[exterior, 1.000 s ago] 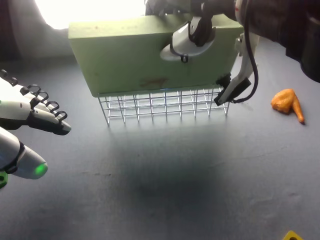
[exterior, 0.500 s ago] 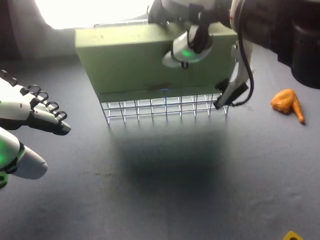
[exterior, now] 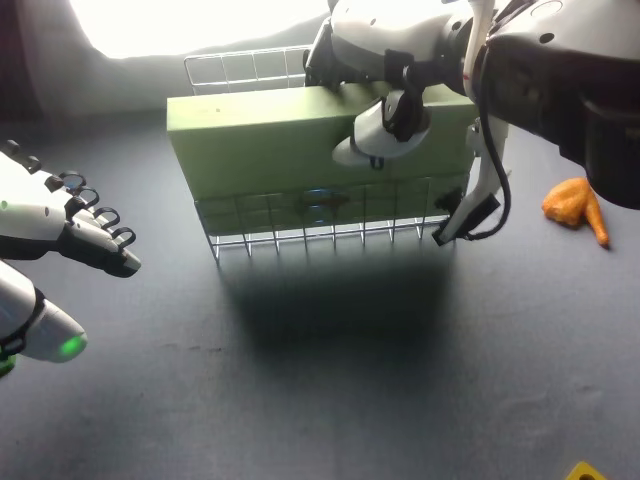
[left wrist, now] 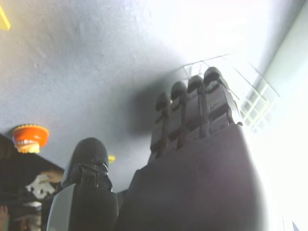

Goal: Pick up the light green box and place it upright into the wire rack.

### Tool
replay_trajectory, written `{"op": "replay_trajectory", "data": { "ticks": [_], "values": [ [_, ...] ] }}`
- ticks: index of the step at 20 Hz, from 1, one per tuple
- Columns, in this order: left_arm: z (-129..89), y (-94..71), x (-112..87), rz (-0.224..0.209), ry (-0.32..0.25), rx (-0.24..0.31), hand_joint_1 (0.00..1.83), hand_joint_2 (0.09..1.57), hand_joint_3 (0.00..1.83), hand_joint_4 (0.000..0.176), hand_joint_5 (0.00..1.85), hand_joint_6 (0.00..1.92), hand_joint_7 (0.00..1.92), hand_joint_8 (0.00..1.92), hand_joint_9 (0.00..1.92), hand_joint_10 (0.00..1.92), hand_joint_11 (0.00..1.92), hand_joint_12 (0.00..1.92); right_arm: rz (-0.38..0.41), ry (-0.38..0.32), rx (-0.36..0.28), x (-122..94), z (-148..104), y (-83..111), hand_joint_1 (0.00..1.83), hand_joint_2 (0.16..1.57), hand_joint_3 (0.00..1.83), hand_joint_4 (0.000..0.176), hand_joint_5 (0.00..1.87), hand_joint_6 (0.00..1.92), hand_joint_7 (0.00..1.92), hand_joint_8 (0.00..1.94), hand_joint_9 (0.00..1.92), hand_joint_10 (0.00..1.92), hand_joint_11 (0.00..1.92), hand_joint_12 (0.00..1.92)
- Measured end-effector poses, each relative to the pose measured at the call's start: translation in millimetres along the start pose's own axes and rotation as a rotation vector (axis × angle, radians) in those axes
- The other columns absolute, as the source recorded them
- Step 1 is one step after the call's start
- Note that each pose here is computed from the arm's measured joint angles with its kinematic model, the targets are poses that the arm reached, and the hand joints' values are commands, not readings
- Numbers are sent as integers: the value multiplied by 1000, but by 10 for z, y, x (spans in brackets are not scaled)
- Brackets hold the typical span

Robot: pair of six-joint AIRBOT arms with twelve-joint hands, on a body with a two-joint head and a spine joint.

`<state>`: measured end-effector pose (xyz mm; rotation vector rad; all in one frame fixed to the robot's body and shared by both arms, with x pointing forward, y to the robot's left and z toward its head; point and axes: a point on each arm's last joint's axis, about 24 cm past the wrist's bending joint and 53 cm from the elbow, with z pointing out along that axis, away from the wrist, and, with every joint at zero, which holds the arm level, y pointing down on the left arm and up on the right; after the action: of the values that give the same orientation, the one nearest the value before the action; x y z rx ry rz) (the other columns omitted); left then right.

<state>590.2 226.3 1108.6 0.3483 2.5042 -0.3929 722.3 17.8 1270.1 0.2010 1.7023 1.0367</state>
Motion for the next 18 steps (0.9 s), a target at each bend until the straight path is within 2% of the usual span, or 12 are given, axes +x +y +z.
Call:
{"op": "replay_trajectory", "data": {
  "ticks": [4,14,15,18],
  "values": [
    [0,1,0,0,0,0,169,1275,4,0,167,3,147,1,82,3,0,237,23,-20,-7,-69,38,-32,1277,1069,0,0,1128,574,1065,1073,917,1186,744,1538],
    [0,1,0,0,0,0,169,1275,3,0,167,3,147,0,83,2,0,238,18,7,11,109,133,-156,1278,1069,0,0,1129,572,1066,1072,917,1185,744,1538],
    [0,1,0,0,0,0,124,1284,4,0,143,2,124,1,63,1,0,169,20,5,4,105,133,-141,1278,1071,0,0,1127,570,1055,1095,904,1207,742,1549],
    [0,1,0,0,0,0,108,1288,4,0,136,1,117,0,57,1,0,142,19,1,3,94,146,-146,1278,1072,1,0,1127,570,1052,1102,900,1214,741,1552]
  ]
}}
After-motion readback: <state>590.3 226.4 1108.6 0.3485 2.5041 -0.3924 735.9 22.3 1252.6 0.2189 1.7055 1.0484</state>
